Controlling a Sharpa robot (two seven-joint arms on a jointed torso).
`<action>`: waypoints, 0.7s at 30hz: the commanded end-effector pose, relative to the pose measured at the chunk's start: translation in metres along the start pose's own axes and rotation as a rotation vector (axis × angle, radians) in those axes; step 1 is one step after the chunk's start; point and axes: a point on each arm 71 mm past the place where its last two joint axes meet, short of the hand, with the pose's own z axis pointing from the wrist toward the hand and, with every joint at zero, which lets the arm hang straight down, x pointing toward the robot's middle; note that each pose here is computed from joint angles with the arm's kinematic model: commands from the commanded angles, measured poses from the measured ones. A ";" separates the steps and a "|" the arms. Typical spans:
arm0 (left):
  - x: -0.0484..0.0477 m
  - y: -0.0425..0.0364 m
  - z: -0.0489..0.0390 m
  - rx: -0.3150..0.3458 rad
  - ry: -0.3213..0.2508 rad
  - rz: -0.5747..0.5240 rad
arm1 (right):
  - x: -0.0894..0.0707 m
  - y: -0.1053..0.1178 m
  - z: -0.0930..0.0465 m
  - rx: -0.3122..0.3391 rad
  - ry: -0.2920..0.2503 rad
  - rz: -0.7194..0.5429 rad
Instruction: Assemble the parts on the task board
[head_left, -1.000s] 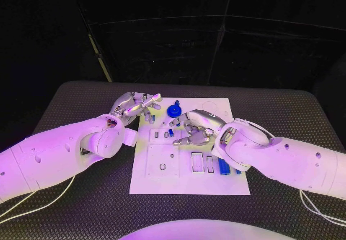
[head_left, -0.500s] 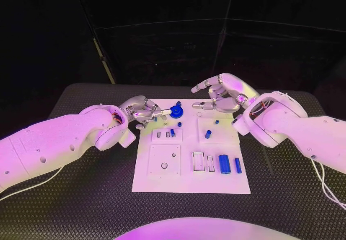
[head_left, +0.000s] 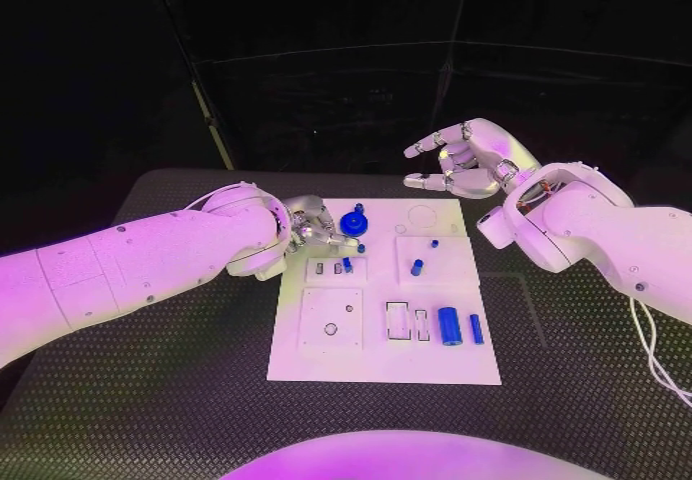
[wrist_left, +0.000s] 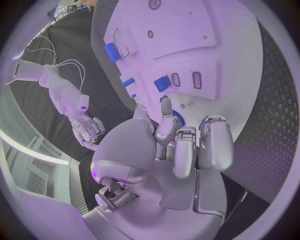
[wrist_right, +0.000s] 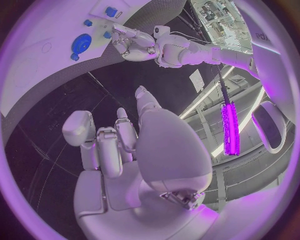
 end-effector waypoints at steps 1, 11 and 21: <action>-0.0007 -0.0002 0.0038 -0.065 0.016 0.104 | -0.001 0.000 0.001 0.007 -0.009 0.023; 0.0044 -0.0108 0.0137 -0.076 0.058 0.157 | 0.000 0.000 0.003 0.013 -0.009 0.024; 0.0089 -0.0181 0.0166 -0.071 0.088 0.189 | 0.001 -0.002 0.005 0.021 -0.008 0.025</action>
